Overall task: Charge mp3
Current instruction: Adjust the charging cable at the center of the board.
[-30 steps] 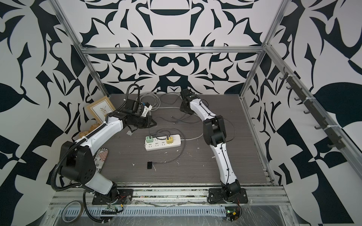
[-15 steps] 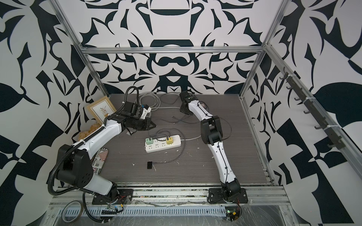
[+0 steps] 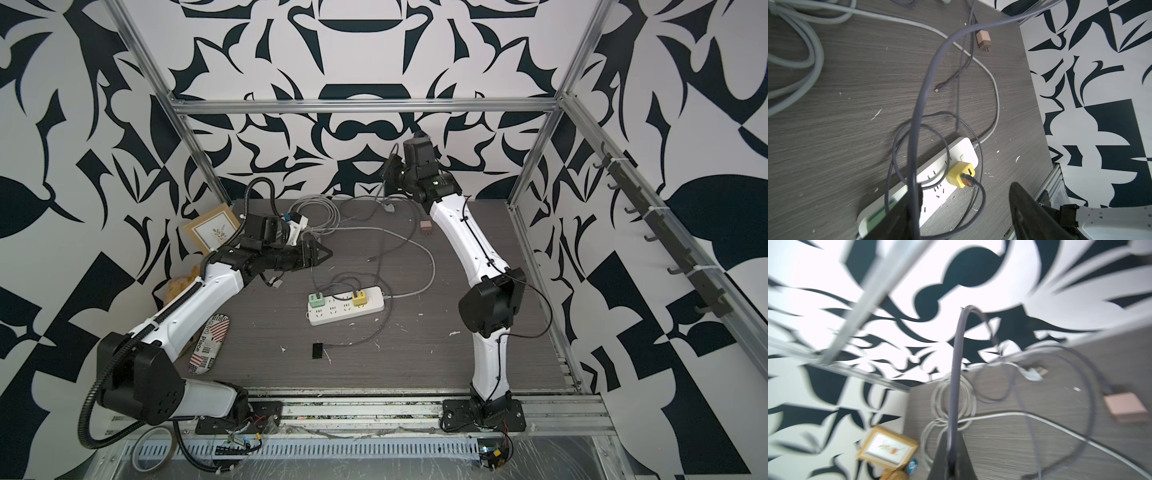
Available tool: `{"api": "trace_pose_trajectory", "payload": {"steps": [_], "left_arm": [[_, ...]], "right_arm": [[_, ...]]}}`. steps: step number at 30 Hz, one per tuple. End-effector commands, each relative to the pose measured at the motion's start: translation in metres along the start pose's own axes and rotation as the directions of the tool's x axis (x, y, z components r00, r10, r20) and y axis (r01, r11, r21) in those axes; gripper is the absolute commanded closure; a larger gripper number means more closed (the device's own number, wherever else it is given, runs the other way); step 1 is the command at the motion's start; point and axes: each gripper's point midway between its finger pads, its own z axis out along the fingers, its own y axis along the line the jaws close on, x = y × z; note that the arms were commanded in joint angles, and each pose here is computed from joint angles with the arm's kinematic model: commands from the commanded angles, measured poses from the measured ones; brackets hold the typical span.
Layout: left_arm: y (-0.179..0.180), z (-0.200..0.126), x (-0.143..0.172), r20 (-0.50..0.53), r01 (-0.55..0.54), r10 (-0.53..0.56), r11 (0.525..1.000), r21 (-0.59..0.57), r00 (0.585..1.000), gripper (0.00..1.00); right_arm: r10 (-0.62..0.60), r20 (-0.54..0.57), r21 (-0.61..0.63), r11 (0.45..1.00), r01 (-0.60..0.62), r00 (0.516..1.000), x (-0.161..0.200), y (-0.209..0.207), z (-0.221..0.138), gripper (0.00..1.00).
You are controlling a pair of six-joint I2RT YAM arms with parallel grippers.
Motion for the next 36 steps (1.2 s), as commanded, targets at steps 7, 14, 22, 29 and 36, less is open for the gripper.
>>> {"api": "trace_pose_trajectory", "payload": {"steps": [7, 14, 22, 29, 36], "left_arm": [[-0.019, -0.031, -0.030, 0.109, -0.009, 0.012, 1.000, -0.027, 0.994, 0.20], [-0.021, -0.027, -0.016, 0.061, 0.005, -0.005, 1.000, 0.010, 0.998, 0.19], [-0.016, -0.022, -0.001, 0.021, 0.035, -0.035, 0.999, 0.003, 0.999, 0.19], [-0.015, -0.049, 0.016, 0.010, 0.022, -0.022, 0.998, -0.063, 1.000, 0.16], [-0.006, -0.061, 0.027, 0.015, 0.040, -0.038, 0.991, -0.128, 0.999, 0.16]], "right_arm": [[-0.042, -0.059, -0.117, 0.992, 0.034, 0.997, 0.028, 0.030, -0.038, 1.00], [-0.097, -0.084, 0.193, 0.975, 0.112, 0.992, 0.053, -0.057, -0.054, 1.00], [0.060, -0.271, 0.314, 0.949, 0.029, 0.961, 0.084, -0.147, 0.023, 0.68], [0.133, -0.250, 0.468, 0.884, 0.000, 0.959, 0.094, -0.172, -0.035, 0.39], [0.179, -0.317, 0.371, 0.927, -0.052, 0.931, 0.140, -0.157, -0.079, 0.47]]}}
